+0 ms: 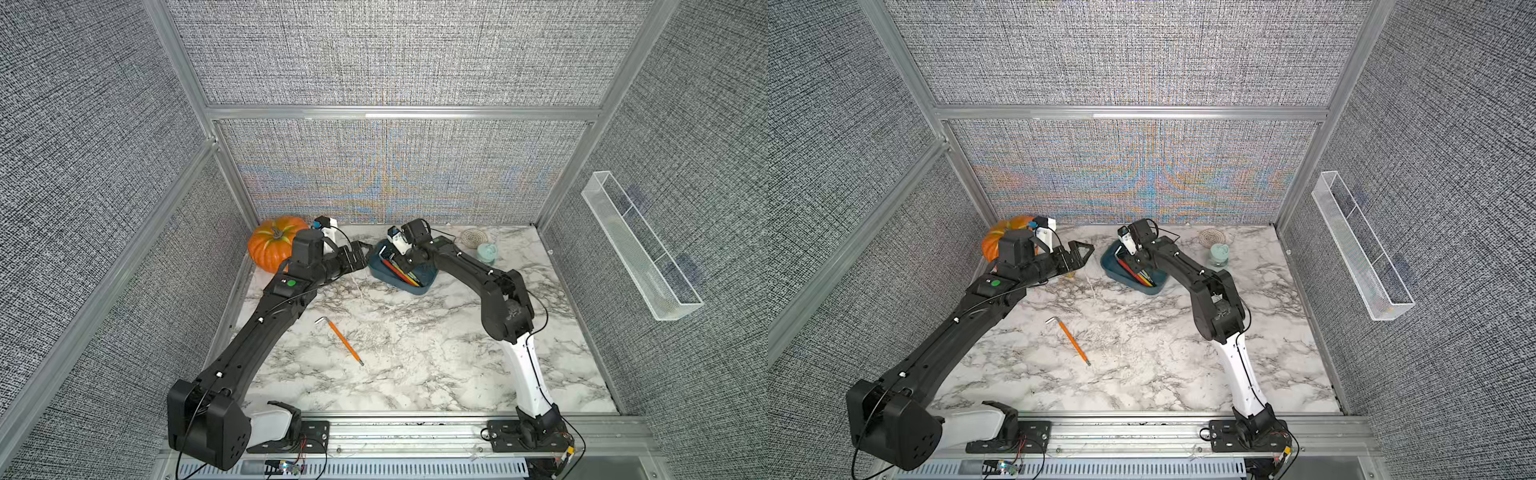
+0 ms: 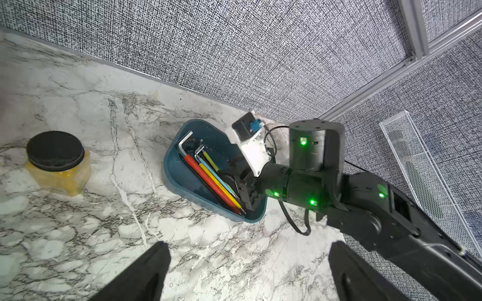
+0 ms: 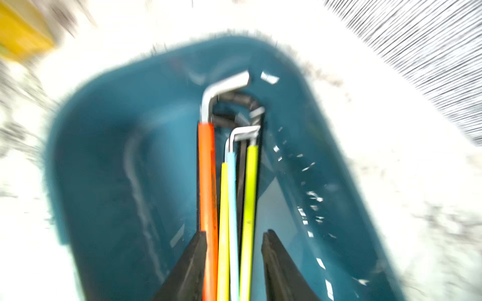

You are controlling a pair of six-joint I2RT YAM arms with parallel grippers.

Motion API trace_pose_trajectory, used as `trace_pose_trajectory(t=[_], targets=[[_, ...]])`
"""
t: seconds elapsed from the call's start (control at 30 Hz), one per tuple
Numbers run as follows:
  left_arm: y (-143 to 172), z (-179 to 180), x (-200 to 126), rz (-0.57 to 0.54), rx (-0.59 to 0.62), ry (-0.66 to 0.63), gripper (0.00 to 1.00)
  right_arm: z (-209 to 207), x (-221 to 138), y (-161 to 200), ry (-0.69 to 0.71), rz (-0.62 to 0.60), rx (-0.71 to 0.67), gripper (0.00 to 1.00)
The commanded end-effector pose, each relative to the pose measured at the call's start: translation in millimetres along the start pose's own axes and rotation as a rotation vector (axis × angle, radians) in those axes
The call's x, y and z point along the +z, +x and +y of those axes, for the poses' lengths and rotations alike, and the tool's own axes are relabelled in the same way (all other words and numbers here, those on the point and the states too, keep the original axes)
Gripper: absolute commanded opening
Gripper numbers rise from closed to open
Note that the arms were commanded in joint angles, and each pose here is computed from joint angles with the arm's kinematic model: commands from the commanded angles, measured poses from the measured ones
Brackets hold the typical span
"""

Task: Put the hex key on the desktop into the storage box
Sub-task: Place the Allen key in the storage box, then pick up the Allen key from the center of the board.

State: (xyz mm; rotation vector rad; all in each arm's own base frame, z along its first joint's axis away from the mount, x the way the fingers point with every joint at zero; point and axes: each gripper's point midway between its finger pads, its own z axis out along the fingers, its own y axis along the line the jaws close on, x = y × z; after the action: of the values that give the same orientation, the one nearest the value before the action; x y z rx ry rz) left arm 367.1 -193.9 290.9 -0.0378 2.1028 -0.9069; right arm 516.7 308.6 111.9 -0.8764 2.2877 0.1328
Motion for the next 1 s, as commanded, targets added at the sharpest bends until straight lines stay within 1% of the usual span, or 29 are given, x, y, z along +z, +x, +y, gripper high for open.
trace_pose_trajectory(t=[0.0,0.1,0.17,0.3,0.37,0.43,0.53,0.67,0.77,0.87,0.97], targets=[[-10.2,-5.1,-9.4,-0.039,0.028,-0.003,1.00,1.2,-27.5,-24.7,0.010,-0.082,0.015,0.44],[-15.8,-8.2,-21.0,-0.070,0.036,-0.013,1.00,18.5,-56.0,-37.8,-0.024,-0.134,0.022,0.45],[-21.1,-8.1,-32.5,-0.105,0.045,-0.036,1.00,43.6,-71.7,-36.0,-0.077,-0.151,0.019,0.46],[-32.1,-3.2,-57.7,-0.202,0.058,-0.094,1.00,110.1,-90.8,-13.8,-0.223,-0.152,0.016,0.49],[-32.2,2.0,-65.6,-0.213,0.064,-0.131,1.00,149.1,-95.5,2.4,-0.291,-0.128,0.012,0.50],[-25.3,10.0,-65.5,-0.170,0.079,-0.174,1.00,181.2,-96.3,17.4,-0.336,-0.094,0.002,0.51],[-6.1,24.0,-62.0,-0.083,0.099,-0.221,1.00,226.9,-93.7,37.3,-0.390,-0.037,-0.003,0.52],[12.3,48.9,-70.6,-0.049,0.077,-0.293,1.00,274.5,-78.6,67.3,-0.411,0.034,-0.020,0.52],[23.4,58.8,-71.8,0.003,0.059,-0.310,1.00,295.2,-66.9,80.8,-0.382,0.086,-0.042,0.52],[36.4,72.4,-69.8,0.075,0.061,-0.365,1.00,307.2,-58.0,86.6,-0.337,0.126,-0.072,0.52],[39.7,77.3,-69.3,0.089,0.061,-0.384,1.00,314.0,-51.8,87.6,-0.334,0.143,-0.060,0.52]])
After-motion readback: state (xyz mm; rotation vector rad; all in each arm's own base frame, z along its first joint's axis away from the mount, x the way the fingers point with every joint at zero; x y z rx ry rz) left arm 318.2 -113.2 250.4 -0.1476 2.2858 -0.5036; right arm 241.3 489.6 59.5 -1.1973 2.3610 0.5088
